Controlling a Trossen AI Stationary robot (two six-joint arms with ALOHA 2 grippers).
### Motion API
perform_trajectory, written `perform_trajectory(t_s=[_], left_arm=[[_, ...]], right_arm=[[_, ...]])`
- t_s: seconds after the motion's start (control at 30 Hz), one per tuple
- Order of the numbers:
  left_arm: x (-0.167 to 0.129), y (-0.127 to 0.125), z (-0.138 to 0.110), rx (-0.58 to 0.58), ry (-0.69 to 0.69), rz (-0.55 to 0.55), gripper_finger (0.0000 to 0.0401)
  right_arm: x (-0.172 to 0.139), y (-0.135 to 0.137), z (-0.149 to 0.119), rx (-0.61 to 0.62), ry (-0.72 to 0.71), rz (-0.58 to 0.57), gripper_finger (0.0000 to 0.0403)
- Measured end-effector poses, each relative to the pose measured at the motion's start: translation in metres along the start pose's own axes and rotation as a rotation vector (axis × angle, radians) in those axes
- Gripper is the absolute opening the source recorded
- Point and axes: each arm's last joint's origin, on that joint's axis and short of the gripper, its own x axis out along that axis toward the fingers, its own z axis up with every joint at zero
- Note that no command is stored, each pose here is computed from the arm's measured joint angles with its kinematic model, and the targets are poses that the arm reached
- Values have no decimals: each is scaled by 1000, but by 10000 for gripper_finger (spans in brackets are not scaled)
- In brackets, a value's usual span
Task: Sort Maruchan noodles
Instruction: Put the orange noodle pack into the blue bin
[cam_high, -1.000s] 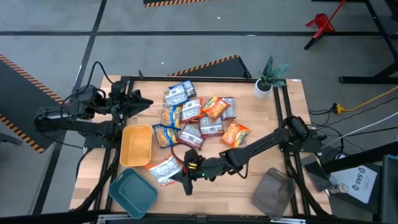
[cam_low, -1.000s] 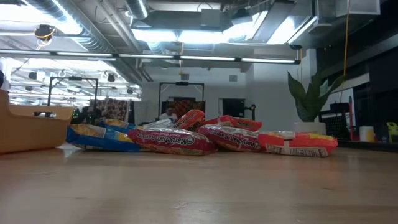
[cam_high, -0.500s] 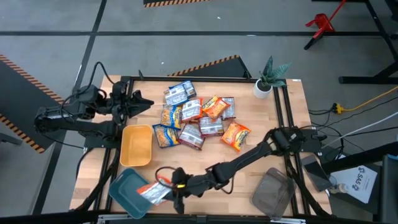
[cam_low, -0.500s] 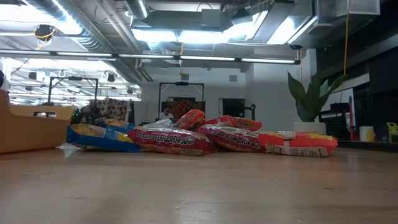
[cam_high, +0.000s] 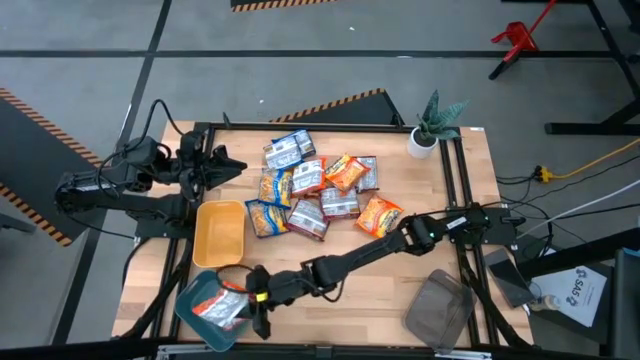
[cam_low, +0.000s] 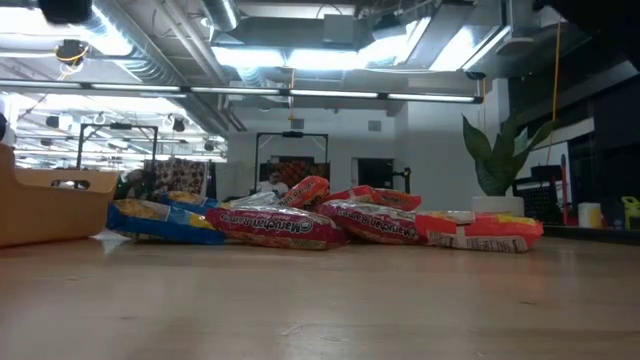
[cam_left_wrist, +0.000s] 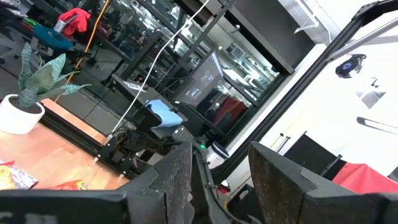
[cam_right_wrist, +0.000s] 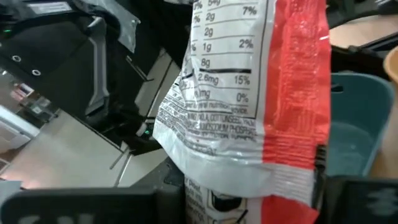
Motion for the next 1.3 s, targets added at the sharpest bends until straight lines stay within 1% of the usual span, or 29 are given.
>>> perform_trajectory(t_s=[0.1,0.27,0.4,0.53,0.6,0.7,0.83,0.93,1.0,1.1,1.23,1.3], left_arm=[[0,0,0,0,0,0,155],[0,0,0,0,-1,-1,155],[0,0,0,3,-1,-1,155],[0,0,0,3,-1,-1,155],[0,0,0,4,-1,-1,155],[0,0,0,4,-1,0,155],[0,0,0,4,-1,0,155],[0,0,0,4,-1,-1,155],[0,0,0,3,-1,0,155],[0,0,0,2,7,-8,155],[0,-1,-2,-6,53,-52,155],[0,-1,-3,-28,84,-67,155]], right_arm=[[5,-13,-4,-3,16,-7,104],[12,-30,-11,2,34,28,104],[16,-35,-21,-4,62,44,104],[16,-33,-21,-85,59,58,108],[16,-33,-22,-106,73,80,123],[16,-35,-20,-106,82,108,167],[16,-38,-19,-102,76,82,232],[15,-39,-15,-109,53,83,260],[15,-39,-15,-112,50,89,268],[15,-42,-13,-125,43,83,269],[14,-38,-7,-132,53,71,258],[11,-35,-4,-151,80,65,250]])
